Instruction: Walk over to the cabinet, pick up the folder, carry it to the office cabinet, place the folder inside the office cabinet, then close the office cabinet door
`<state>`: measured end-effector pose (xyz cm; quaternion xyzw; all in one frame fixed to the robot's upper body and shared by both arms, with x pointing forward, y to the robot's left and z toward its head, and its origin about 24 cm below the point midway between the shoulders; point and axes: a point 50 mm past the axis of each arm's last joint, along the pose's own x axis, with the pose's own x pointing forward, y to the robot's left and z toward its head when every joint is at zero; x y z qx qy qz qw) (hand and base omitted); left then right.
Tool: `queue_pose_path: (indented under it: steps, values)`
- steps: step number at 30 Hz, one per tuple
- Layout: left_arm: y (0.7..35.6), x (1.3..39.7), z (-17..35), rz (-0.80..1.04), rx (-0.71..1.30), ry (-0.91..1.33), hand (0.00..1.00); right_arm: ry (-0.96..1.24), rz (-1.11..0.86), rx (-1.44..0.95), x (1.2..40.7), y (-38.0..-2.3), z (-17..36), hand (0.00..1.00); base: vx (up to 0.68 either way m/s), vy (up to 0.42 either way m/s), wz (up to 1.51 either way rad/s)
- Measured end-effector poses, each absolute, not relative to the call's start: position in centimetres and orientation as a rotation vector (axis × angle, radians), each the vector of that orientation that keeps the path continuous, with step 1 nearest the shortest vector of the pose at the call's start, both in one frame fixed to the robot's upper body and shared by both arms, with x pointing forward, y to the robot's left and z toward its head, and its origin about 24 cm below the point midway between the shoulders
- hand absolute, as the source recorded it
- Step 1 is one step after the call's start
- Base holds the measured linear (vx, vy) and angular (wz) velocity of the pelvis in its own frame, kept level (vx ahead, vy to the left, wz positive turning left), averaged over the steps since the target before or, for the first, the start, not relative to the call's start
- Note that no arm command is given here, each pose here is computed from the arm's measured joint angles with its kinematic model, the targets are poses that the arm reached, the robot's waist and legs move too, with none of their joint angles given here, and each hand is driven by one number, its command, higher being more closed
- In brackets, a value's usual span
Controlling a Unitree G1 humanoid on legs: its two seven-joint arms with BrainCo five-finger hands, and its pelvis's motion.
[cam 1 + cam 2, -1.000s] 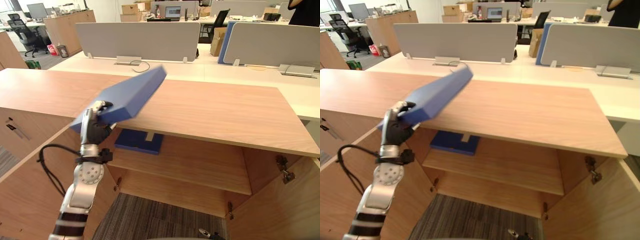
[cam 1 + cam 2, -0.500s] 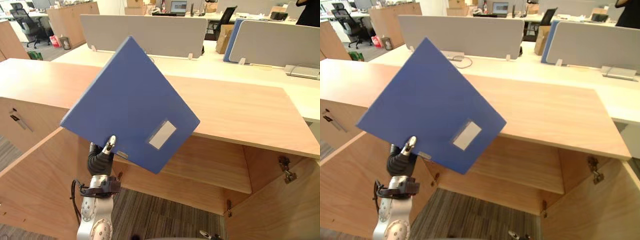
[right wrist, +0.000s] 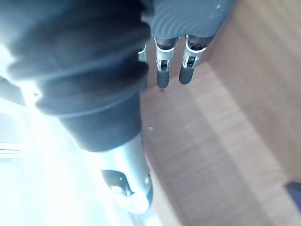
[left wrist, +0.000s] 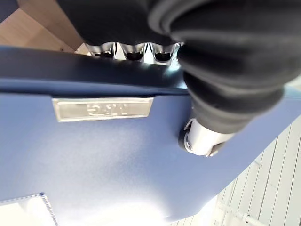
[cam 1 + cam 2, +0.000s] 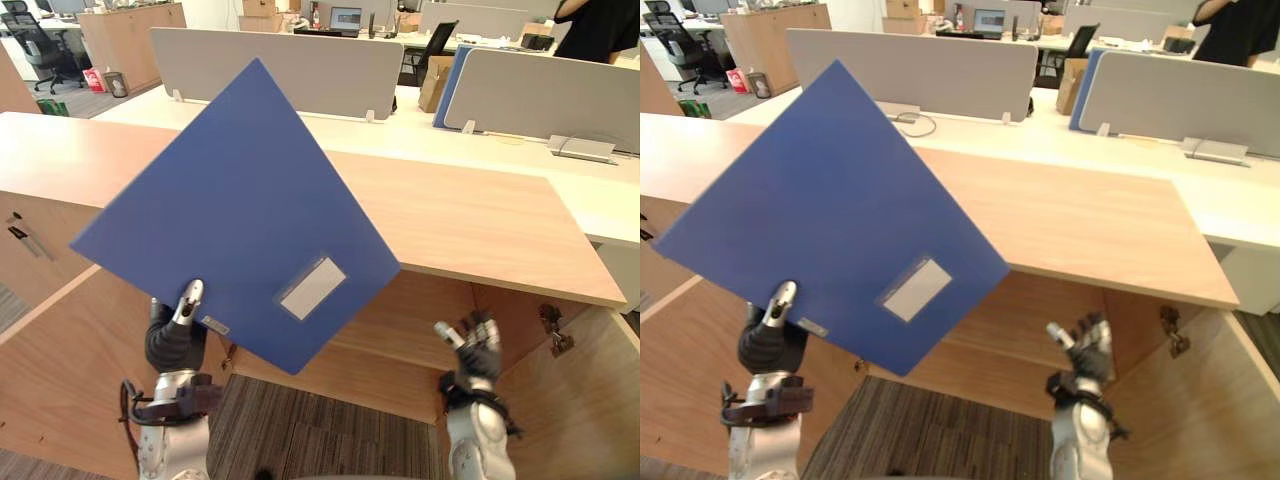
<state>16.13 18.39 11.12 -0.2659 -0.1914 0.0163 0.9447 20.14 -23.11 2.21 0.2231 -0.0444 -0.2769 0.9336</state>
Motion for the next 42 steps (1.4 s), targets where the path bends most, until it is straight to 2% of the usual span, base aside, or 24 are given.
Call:
queue_pose_path:
  steps: [6, 8, 10, 15, 17, 19, 24, 27, 38, 39, 42]
  values:
    - [19.3, 16.8, 13.3, -0.028, -0.337, -0.484, 1.0, -0.36, -0.535, 0.547, 20.9, -25.0, 7.0, 0.0, 0.01, 0.014, -0.05]
    - [19.4, 17.2, 14.2, -0.056, -0.277, -0.53, 1.0, -0.472, -0.445, 0.568, 21.5, -25.2, 9.3, 0.0, 0.0, 0.0, 0.0]
    - [19.4, 17.4, 14.5, -0.061, -0.246, -0.546, 1.0, -0.512, -0.403, 0.578, 21.7, -25.2, 10.2, 0.0, 0.0, 0.0, 0.0]
    - [19.6, 17.8, 15.4, -0.095, -0.152, -0.576, 1.0, -0.589, -0.157, 0.621, 22.9, -23.6, 12.8, 0.0, -0.01, 0.004, 0.0]
    - [19.6, 17.9, 15.6, -0.115, -0.114, -0.579, 1.0, -0.575, -0.031, 0.671, 23.7, -22.2, 13.2, 0.0, -0.04, 0.009, 0.0]
    - [19.5, 18.1, 16.1, -0.166, -0.03, -0.585, 1.0, -0.527, 0.193, 0.686, 24.9, -19.6, 14.0, 0.0, -0.04, 0.008, 0.01]
    - [19.3, 18.4, 16.9, -0.26, 0.06, -0.599, 1.0, -0.414, 0.516, 0.667, 26.0, -15.8, 14.6, 0.0, -0.01, 0.002, 0.0]
    - [19.1, 18.6, 17.3, -0.316, 0.136, -0.598, 1.0, -0.317, 0.724, 0.547, 26.0, -13.8, 14.8, 0.0, 0.0, 0.0, 0.0]
    - [19.2, 18.8, 18.2, -0.408, 0.19, -0.628, 1.0, -0.079, 0.966, 0.266, 26.4, -13.3, 15.2, 0.0, -0.02, 0.002, 0.01]
    - [19.2, 18.9, 18.4, -0.418, 0.187, -0.634, 1.0, -0.084, 0.977, 0.238, 26.5, -13.4, 15.7, 1.0, -0.03, 0.0, 0.0]
    - [19.1, 18.9, 18.8, -0.424, 0.182, -0.661, 1.0, -0.106, 0.995, 0.194, 26.8, -13.6, 16.7, 1.0, -0.01, 0.0, 0.0]
